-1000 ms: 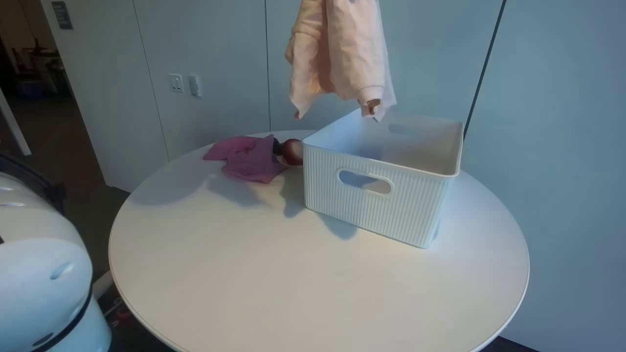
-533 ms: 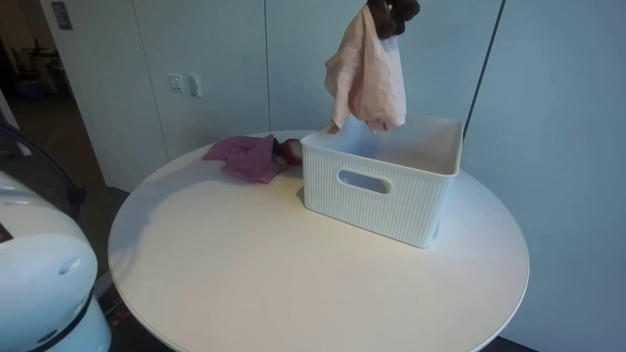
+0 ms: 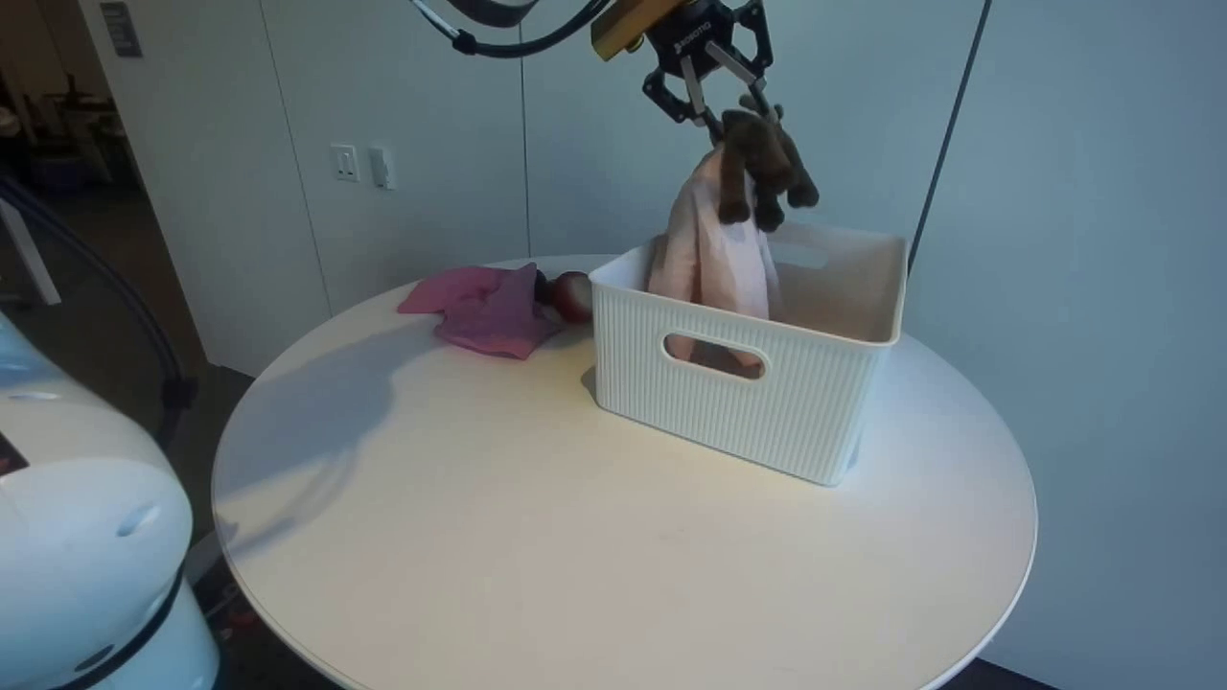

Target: Move the clothes to the box

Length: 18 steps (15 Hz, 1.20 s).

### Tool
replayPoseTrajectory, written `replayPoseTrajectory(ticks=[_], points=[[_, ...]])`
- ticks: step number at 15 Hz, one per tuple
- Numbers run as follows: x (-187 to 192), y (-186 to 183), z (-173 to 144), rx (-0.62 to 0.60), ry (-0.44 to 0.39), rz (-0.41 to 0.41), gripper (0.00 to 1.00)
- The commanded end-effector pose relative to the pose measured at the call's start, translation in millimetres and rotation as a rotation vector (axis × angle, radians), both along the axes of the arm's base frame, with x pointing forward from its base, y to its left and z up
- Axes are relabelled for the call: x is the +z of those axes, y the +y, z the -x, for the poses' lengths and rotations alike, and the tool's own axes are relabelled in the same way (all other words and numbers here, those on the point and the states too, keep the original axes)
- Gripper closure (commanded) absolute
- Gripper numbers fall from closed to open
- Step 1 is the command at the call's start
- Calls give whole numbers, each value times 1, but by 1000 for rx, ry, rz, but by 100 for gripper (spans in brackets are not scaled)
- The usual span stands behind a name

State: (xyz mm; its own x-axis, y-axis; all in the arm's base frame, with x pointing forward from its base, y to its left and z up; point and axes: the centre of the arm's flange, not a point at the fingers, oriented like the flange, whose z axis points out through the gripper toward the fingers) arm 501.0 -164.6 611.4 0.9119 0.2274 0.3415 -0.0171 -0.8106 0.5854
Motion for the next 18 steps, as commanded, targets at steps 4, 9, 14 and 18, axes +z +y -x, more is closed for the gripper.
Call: replayPoseTrajectory(ticks=[4, 9, 14, 18], points=[[63, 47, 35, -12, 34, 18, 0], [94, 153, 52, 316, 25, -32, 0], [25, 200, -4, 537, 108, -198, 0], [-42, 194, -44, 636, 297, -301, 0]])
